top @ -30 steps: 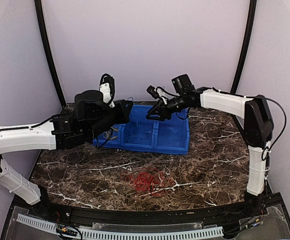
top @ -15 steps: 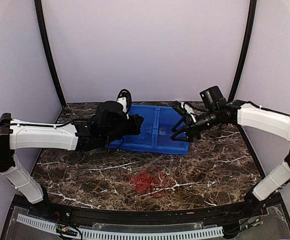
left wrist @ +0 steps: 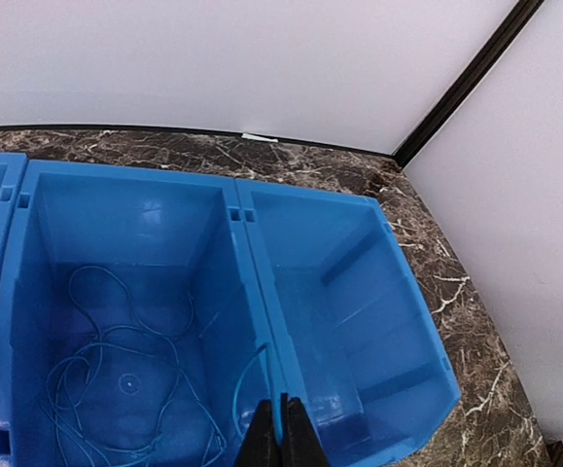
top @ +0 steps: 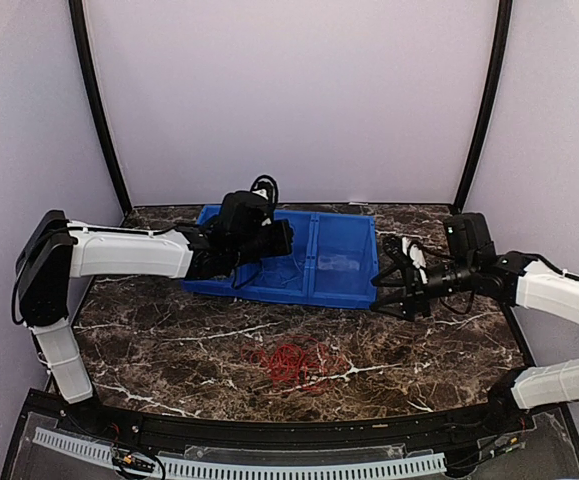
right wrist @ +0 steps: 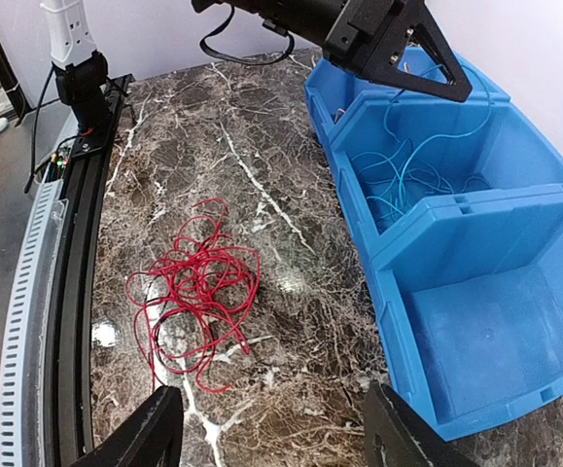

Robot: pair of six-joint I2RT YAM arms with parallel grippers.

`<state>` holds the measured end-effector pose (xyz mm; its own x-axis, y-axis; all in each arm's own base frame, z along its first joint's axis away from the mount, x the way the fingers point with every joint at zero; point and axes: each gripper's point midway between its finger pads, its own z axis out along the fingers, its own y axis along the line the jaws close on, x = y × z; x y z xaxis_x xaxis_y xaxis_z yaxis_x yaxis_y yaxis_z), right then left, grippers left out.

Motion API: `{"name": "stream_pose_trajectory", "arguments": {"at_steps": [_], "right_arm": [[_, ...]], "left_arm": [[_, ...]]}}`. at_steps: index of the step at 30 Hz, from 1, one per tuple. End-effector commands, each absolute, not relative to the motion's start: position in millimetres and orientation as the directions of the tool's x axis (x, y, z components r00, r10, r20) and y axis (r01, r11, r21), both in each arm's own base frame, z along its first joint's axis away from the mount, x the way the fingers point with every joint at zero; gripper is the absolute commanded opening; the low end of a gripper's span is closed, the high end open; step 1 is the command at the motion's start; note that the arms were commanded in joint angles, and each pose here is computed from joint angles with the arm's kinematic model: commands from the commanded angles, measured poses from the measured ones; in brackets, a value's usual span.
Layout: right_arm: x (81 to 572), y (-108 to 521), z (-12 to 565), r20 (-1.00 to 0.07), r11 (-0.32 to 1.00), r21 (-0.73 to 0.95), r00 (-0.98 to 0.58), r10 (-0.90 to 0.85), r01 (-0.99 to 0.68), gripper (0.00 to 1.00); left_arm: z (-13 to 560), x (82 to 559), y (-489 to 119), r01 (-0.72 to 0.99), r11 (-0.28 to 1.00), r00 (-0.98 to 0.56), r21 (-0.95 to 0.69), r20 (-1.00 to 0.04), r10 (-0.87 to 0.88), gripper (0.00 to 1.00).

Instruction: Untangle the cables

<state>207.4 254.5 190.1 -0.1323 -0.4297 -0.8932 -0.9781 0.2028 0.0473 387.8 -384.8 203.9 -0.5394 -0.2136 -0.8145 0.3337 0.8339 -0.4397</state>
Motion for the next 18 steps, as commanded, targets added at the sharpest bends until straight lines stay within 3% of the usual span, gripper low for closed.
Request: {"name": "stream_pose_trajectory", "arguments": {"at_steps": [1,8,13,18], "right_arm": [[221.4,254.1,202.7,-0.913,0.231,-0.049,-0.05,-0.404,-0.972,0.65],[225.1,243.0,203.1,-0.912,0.264,-0.094,-0.024,-0.41,-0.96,0.65],[228.6,238.8,203.3,-0.911,0.278,-0.105,-0.02,-0.412,-0.955,0.69],[230.3,237.0,200.7,-0.908,0.284,-0.109,-0.021,-0.419,-0.953,0.7]], "left_arm": [[213.8,412.3,-373.4,0.295,0.847,-0.508,-0.443,-0.823,-0.253,0.0],[192.4,456.1,-381.6,0.284,0.898,-0.507,-0.335,-0.848,-0.155,0.0],[180.6,460.8,-386.6,0.281,0.901,-0.54,-0.33,-0.831,-0.136,0.0],[170.9,451.6,-386.0,0.294,0.894,-0.576,-0.337,-0.81,-0.116,0.19]]}}
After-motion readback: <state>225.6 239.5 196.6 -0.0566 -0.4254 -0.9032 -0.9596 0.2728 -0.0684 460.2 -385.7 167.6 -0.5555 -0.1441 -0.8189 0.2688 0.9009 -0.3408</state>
